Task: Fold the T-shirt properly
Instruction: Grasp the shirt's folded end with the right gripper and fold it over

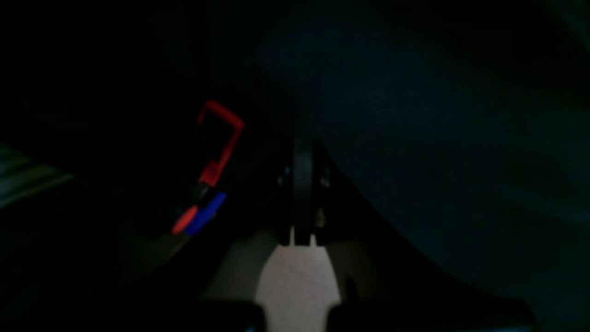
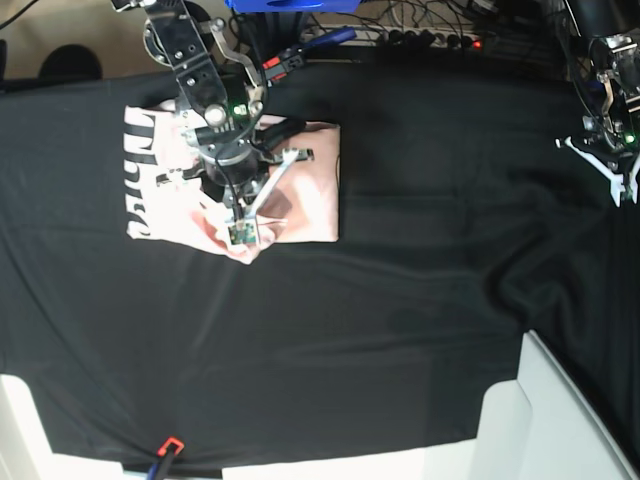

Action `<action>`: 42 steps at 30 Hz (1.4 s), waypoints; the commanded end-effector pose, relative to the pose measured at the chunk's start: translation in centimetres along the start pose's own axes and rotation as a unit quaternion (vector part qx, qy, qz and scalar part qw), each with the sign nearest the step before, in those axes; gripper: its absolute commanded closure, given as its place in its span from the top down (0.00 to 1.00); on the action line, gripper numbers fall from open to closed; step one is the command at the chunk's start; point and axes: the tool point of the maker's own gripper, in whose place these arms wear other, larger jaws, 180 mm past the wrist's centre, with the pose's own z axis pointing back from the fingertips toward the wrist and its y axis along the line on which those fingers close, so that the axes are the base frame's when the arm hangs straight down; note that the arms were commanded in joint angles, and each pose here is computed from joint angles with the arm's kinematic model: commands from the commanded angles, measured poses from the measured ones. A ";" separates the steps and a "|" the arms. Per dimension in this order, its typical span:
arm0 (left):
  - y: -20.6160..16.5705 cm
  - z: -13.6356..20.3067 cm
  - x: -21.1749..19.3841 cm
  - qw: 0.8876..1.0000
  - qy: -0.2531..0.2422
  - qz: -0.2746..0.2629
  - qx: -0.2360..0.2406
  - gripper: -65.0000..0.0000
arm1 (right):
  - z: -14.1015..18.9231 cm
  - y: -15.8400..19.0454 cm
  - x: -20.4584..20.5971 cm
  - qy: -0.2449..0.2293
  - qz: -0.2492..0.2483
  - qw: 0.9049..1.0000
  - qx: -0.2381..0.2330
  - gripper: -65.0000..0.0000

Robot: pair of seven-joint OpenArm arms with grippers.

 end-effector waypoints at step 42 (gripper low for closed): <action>1.3 0.5 0.8 1.000 -0.011 -0.009 0.016 0.00 | 2.4 9.2 4.9 -0.073 0.020 0.995 0.072 0.57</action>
